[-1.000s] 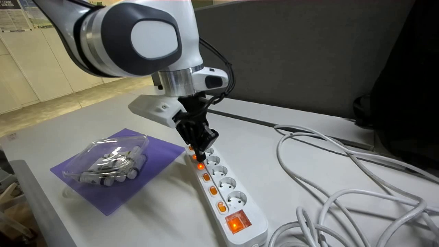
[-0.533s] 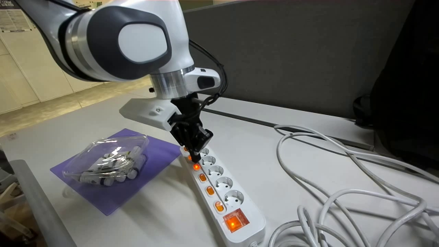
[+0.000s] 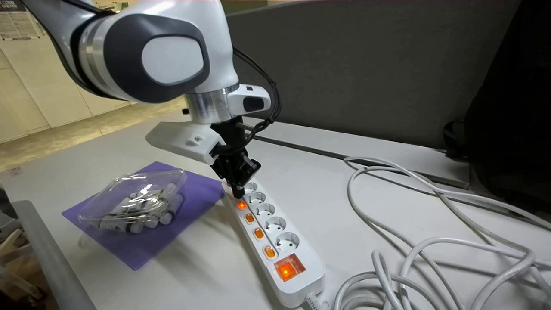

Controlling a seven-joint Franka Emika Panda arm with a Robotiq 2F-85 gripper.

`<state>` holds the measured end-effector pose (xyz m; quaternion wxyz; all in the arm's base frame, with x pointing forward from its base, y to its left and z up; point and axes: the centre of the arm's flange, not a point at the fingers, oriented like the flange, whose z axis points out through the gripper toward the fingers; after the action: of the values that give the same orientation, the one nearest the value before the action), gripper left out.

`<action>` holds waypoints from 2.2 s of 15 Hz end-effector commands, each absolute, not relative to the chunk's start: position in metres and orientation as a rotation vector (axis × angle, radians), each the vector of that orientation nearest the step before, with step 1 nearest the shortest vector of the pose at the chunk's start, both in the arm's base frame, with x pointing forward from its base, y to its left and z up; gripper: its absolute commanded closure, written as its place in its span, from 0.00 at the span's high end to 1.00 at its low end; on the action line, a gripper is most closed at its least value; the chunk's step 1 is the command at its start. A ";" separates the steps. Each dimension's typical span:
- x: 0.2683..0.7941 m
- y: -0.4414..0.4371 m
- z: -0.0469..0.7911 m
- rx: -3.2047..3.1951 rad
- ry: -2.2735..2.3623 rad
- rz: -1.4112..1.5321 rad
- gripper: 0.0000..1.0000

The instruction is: Switch off the second socket on the extension adapter

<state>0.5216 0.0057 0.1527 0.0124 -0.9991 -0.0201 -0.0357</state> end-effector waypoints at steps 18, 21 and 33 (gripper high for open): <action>0.499 0.027 0.178 -3.037 -0.100 -0.141 0.00; 0.501 0.029 0.168 -3.036 -0.124 -0.151 0.01; 0.517 0.032 0.177 -3.029 -0.068 -0.215 0.00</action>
<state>0.5086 0.0342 0.1715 0.0531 -0.9957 -0.0421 -0.0624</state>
